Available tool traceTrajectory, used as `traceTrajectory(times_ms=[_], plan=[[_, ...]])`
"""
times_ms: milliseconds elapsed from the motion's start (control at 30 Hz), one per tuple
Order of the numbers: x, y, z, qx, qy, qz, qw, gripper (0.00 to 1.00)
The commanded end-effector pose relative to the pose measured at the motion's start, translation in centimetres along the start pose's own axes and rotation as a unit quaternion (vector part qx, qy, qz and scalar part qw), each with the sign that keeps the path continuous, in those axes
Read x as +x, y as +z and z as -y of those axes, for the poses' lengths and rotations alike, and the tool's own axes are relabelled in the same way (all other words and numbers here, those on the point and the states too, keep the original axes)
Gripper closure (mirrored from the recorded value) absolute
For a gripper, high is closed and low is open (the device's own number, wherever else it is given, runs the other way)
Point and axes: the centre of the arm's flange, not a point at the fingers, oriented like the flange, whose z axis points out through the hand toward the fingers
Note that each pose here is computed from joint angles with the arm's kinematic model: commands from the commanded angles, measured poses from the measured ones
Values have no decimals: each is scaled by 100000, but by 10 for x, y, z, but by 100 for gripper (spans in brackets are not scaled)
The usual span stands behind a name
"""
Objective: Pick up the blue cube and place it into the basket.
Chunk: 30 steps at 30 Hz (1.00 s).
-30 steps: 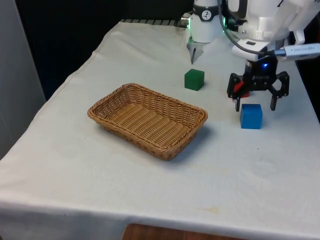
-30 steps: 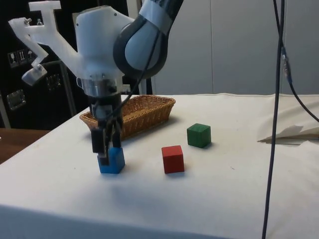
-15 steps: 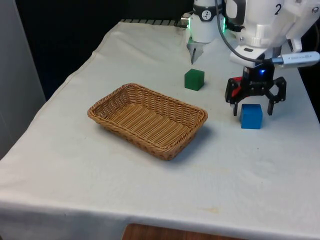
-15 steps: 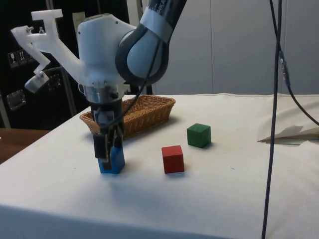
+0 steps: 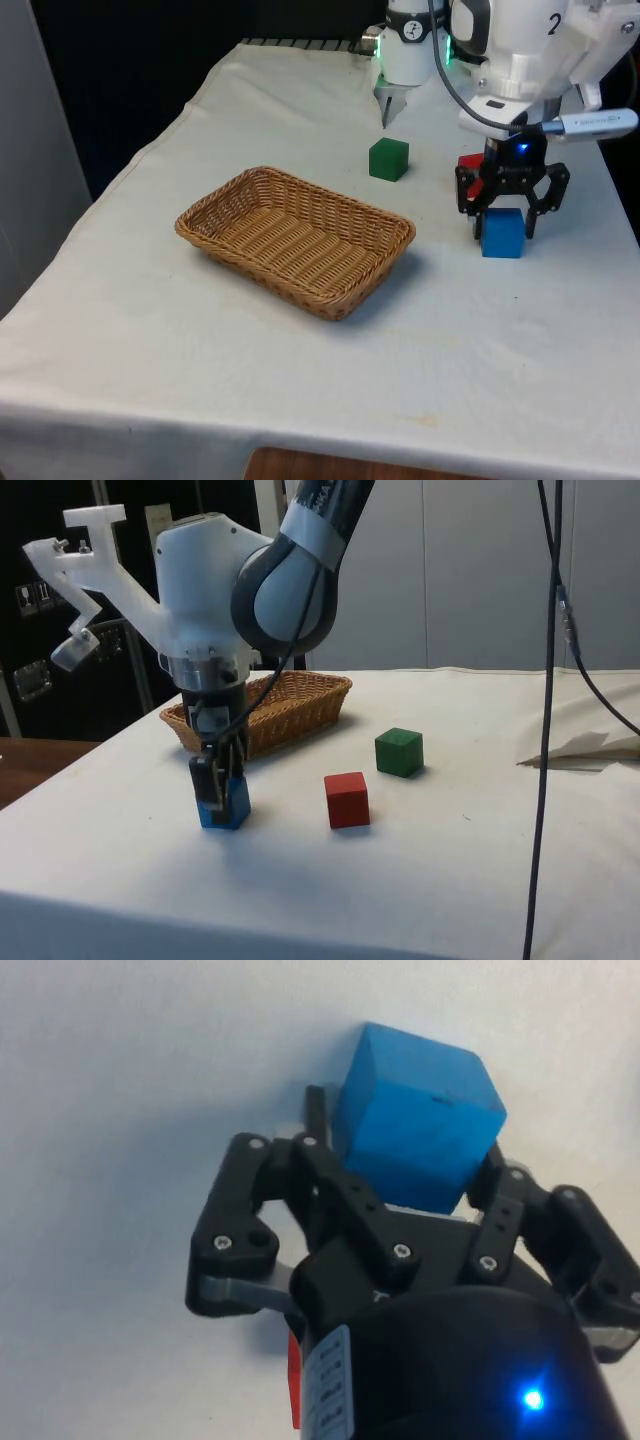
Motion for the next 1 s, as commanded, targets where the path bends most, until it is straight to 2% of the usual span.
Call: traceTrajectory(times_ms=[0, 33, 100, 167, 200, 233, 533, 967], plan=[[1, 1, 0, -181, 40, -564, 99998, 65], [1, 1, 0, -158, 84, -557, 99998, 82], [1, 1, 0, -158, 134, -558, 99998, 100], [1, 2, -1, -158, 133, -507, 99999, 100], [0, 0, 0, 7, 5, 0, 100000, 100], [1, 2, -1, -158, 133, -507, 99999, 100], [0, 0, 0, 7, 5, 0, 100000, 99], [3, -14, -6, -161, 172, -739, 99997, 99]])
